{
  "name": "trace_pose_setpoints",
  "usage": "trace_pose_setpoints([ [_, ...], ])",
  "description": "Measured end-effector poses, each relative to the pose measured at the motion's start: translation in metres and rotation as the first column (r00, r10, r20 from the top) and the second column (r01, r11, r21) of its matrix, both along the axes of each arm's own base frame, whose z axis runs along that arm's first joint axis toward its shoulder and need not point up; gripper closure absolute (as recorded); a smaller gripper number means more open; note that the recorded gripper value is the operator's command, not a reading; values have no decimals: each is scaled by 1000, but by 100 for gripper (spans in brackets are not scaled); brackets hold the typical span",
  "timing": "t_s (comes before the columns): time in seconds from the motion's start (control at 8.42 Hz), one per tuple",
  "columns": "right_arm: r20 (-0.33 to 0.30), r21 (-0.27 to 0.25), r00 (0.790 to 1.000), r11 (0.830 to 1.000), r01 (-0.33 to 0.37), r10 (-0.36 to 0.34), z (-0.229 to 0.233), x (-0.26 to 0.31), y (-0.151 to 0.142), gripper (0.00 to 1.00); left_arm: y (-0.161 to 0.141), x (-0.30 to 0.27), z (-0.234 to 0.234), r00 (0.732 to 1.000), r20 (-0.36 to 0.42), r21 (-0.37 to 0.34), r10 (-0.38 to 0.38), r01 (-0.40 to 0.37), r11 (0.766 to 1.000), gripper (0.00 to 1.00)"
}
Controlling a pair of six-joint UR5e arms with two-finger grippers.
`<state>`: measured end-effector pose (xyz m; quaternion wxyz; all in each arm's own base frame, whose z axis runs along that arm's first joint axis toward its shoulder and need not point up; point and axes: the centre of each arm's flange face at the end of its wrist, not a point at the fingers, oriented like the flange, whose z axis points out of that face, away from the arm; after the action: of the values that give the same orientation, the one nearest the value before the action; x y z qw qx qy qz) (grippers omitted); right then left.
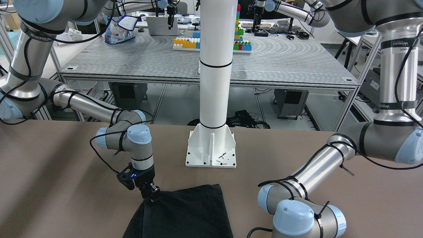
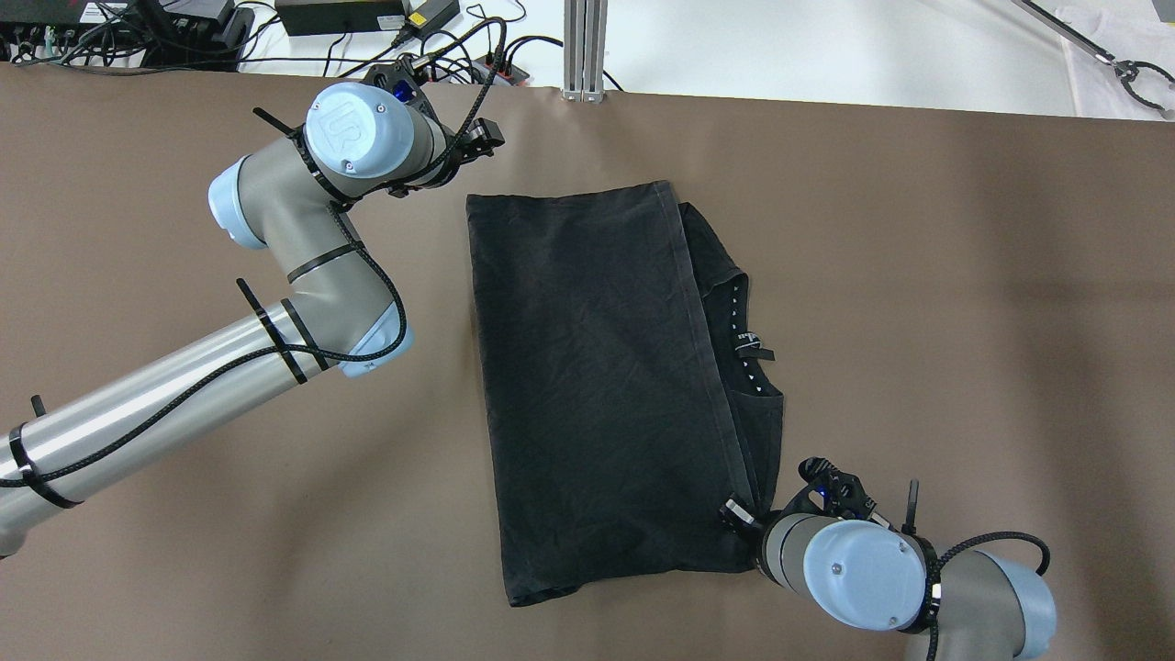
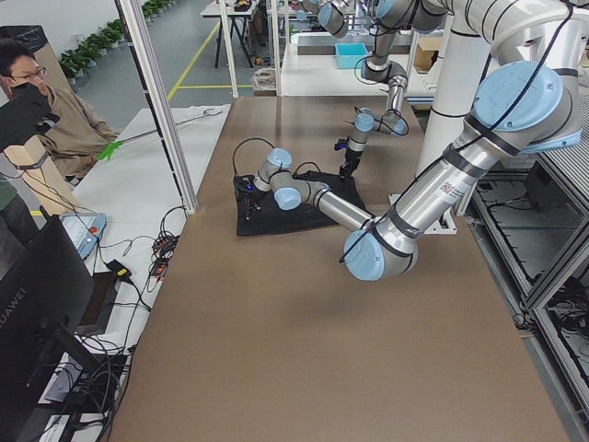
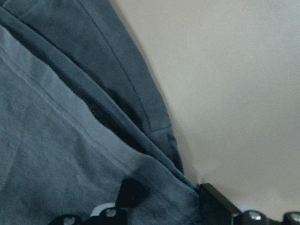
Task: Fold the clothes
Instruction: 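Move the right gripper back to the shirt's near corner, then bring the left gripper to the shirt's near corner while the right gripper waits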
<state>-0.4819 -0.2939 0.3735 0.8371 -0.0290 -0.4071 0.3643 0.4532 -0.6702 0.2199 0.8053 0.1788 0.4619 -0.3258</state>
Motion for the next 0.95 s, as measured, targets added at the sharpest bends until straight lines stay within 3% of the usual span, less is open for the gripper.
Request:
trace_pose_setpoints([
  [0.59, 15, -5, 1000, 1000, -6, 6, -18, 6, 1, 100, 11, 11, -3, 1000, -2, 5, -13, 13, 1000, 0],
  [0.83, 38, -49, 999, 999, -10, 12, -39, 5, 23, 100, 28, -1, -2, 1000, 5, -5, -7, 7, 1000, 0],
  [0.95, 61, -76, 998, 997, -13, 18, -49, 3, 36, 100, 53, -5, 5, 1000, 3, -7, 12, -12, 1000, 0],
])
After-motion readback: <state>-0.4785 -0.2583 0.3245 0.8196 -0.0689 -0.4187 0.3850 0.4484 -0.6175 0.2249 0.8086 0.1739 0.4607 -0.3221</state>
